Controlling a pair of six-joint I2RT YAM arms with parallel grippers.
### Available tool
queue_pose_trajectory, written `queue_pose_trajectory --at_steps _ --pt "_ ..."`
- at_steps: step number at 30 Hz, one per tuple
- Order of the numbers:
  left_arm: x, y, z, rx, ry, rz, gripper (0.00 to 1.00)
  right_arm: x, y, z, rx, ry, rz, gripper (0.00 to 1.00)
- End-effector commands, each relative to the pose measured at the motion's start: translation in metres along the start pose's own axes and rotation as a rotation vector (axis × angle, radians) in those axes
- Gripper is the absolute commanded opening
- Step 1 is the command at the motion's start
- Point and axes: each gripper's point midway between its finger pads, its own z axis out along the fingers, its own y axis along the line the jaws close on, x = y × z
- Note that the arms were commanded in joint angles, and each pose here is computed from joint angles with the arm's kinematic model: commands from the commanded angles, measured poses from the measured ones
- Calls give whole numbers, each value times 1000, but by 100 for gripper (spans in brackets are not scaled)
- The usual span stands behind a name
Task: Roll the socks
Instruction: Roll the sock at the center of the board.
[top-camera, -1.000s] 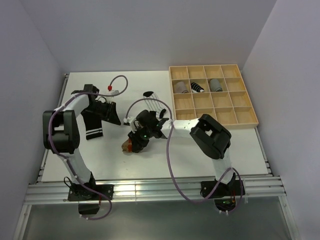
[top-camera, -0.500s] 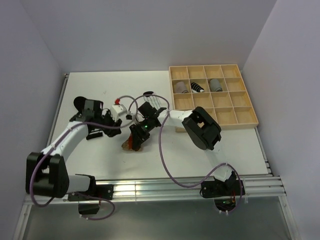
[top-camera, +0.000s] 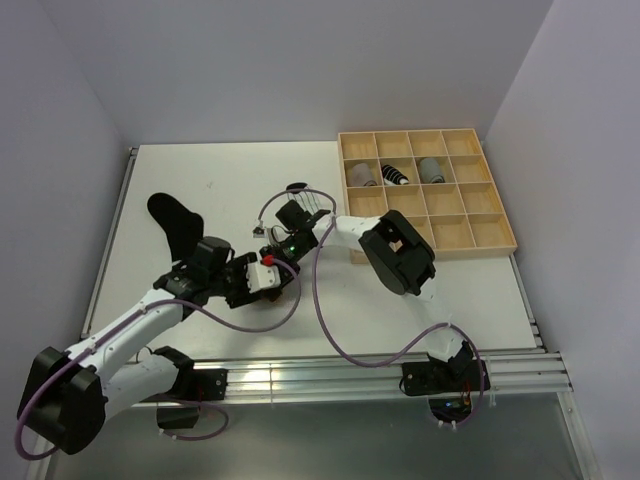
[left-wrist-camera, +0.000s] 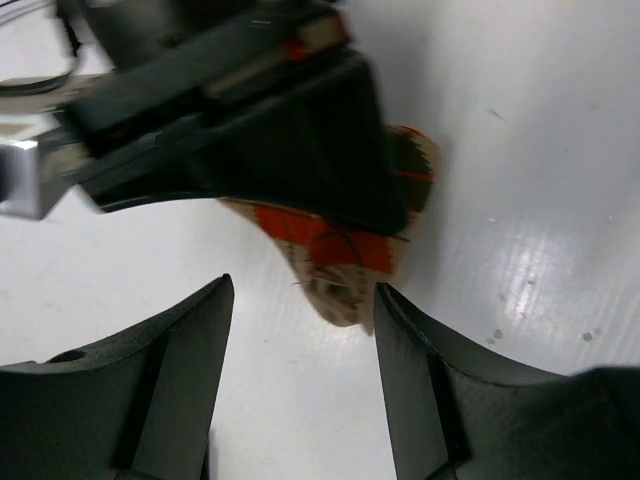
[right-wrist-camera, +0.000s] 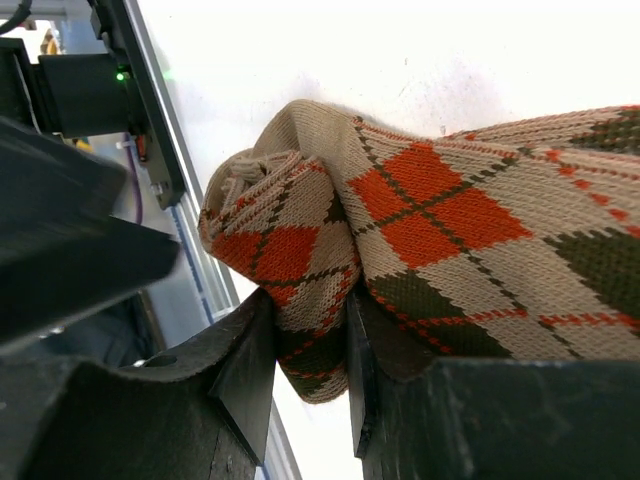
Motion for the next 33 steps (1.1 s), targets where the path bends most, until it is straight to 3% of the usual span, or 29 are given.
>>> queue_pose_trajectory --at_steps 1,7,10,17,22,25,33 --pt "4 -6 4 -25 18 104 63 30 -49 10 146 85 109 26" --pt "8 -18 17 -14 14 178 66 30 -50 9 147 88 111 26" --pt "11 -20 23 -21 15 202 75 31 -50 10 150 91 111 26" --pt "10 -17 36 -66 13 228 74 34 -54 11 145 98 113 25" --pt "16 -19 44 -44 47 215 69 34 -53 10 141 102 110 25" --pt "18 -24 48 -6 57 202 62 34 -53 10 139 105 103 25" --pt "25 -48 52 164 120 132 16 33 -61 5 177 84 109 31"
